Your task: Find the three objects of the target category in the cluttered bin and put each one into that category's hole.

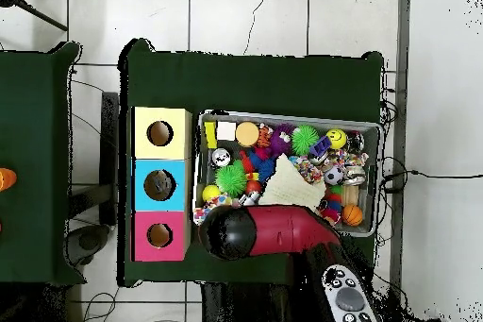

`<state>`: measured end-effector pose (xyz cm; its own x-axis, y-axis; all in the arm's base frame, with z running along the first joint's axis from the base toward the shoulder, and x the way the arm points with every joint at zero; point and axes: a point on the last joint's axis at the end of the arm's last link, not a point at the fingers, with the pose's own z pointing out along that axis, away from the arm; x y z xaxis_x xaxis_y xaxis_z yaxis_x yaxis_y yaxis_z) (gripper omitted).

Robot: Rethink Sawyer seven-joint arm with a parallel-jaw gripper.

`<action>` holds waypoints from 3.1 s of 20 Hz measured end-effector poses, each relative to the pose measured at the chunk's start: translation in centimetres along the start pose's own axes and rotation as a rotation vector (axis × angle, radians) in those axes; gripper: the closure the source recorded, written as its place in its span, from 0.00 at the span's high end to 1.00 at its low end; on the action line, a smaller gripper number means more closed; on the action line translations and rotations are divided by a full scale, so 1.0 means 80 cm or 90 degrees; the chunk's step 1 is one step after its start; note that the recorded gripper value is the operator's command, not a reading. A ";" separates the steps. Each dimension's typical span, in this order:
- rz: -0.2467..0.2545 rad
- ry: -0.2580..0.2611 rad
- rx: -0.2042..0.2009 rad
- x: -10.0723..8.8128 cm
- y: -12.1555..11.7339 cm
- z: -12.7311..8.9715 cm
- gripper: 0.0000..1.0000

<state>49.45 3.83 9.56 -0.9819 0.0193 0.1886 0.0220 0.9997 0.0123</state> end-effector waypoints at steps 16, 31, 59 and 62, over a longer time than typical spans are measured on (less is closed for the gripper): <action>0.025 0.011 0.008 0.014 0.012 0.019 1.00; 0.076 -0.003 0.009 0.008 -0.001 -0.001 1.00; -0.022 0.009 -0.010 -0.005 0.010 0.044 1.00; -0.050 -0.011 -0.016 -0.023 0.007 0.045 1.00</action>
<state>50.56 4.42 5.71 -0.9838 -0.0588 0.1691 -0.0509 0.9974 0.0507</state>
